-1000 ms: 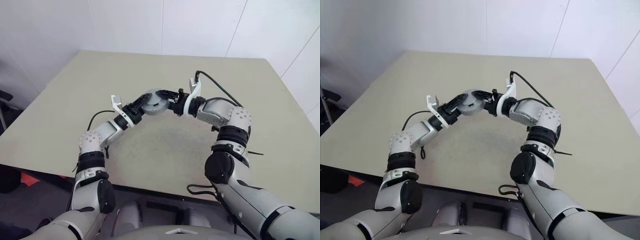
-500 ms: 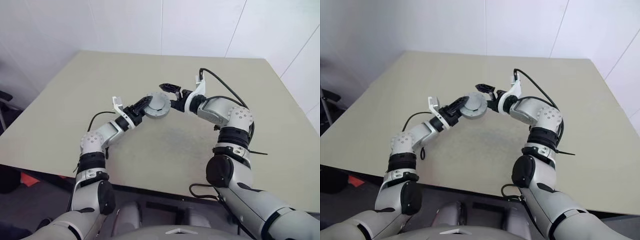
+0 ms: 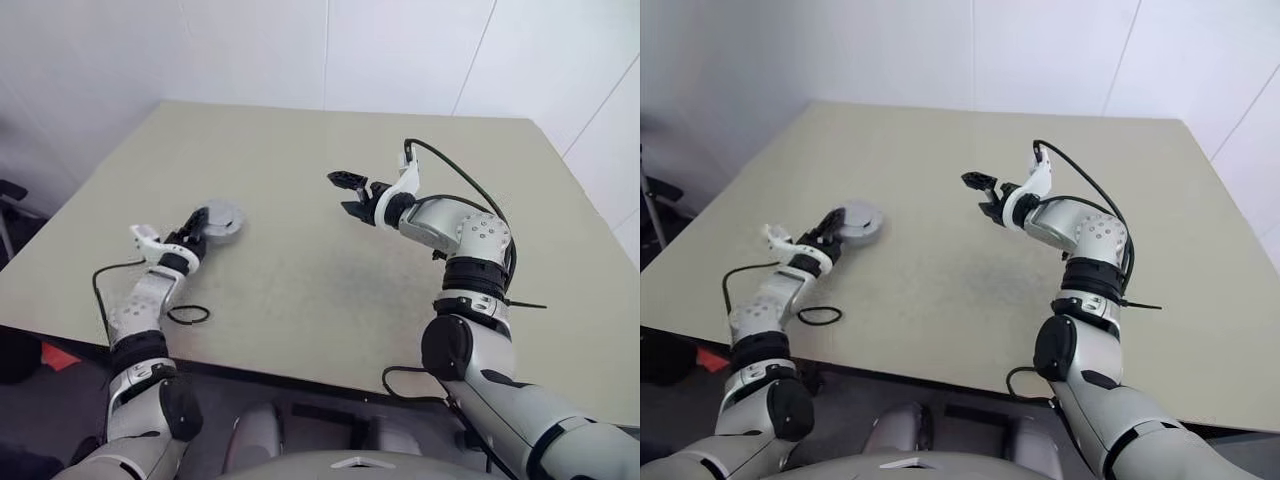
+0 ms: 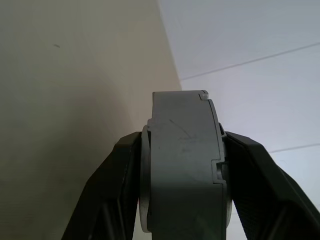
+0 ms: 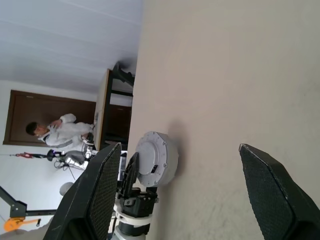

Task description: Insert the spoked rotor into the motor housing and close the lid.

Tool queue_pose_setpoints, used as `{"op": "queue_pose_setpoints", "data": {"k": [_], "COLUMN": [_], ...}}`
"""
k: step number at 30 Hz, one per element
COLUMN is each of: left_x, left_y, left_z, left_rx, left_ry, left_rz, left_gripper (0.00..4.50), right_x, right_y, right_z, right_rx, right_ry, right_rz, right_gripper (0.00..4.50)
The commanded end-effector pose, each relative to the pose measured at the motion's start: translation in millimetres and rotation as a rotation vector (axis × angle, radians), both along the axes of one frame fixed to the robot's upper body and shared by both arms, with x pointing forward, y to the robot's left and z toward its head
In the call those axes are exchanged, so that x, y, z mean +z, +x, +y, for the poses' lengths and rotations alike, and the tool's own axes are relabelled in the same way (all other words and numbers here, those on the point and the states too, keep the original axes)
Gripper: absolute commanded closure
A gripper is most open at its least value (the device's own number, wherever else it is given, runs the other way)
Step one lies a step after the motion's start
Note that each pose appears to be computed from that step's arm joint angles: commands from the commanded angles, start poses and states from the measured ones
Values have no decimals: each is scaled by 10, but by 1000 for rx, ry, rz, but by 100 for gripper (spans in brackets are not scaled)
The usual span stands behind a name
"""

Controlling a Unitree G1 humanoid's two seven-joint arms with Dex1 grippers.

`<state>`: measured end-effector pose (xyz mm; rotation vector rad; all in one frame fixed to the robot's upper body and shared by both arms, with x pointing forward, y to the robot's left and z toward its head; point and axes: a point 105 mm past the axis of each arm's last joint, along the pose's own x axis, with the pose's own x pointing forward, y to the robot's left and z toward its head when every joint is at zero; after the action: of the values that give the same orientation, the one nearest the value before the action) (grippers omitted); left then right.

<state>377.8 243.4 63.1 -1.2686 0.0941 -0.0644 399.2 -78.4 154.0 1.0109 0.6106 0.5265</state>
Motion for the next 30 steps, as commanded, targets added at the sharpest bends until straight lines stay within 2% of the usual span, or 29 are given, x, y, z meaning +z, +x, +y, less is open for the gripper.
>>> {"op": "queue_pose_setpoints", "data": {"k": [1, 8, 12, 15, 16, 22, 25, 28, 30], "left_x": [165, 110, 68, -27, -48, 44, 221, 478, 733], "left_y": [57, 44, 31, 3, -14, -74, -41, 66, 173], "left_z": [88, 219, 363, 644, 733, 1095, 1188, 1120, 951], "left_rx": [39, 94, 146, 270, 309, 441, 458, 429, 379], "left_ry": [33, 78, 141, 179, 181, 262, 339, 465, 603], "left_rz": [-48, -15, 24, 112, 133, 153, 114, 37, -57], "left_gripper": [213, 213, 107, 16, 4, 4, 4, 4, 4], "right_x": [125, 82, 69, 49, 40, 30, 77, 141, 151], "right_y": [21, 19, 23, 23, 24, 15, -1, 22, 34], "right_z": [58, 101, 110, 116, 117, 109, 76, -20, -142], "right_rx": [20, 37, 41, 44, 45, 63, 84, 63, 63], "right_ry": [1, -8, -10, -12, -15, -52, -160, -353, -487], "right_rz": [-45, -39, -36, -31, -28, -50, -177, -417, -568], "right_gripper": [21, 21, 16, 16, 16, 16, 16, 16, 16]}}
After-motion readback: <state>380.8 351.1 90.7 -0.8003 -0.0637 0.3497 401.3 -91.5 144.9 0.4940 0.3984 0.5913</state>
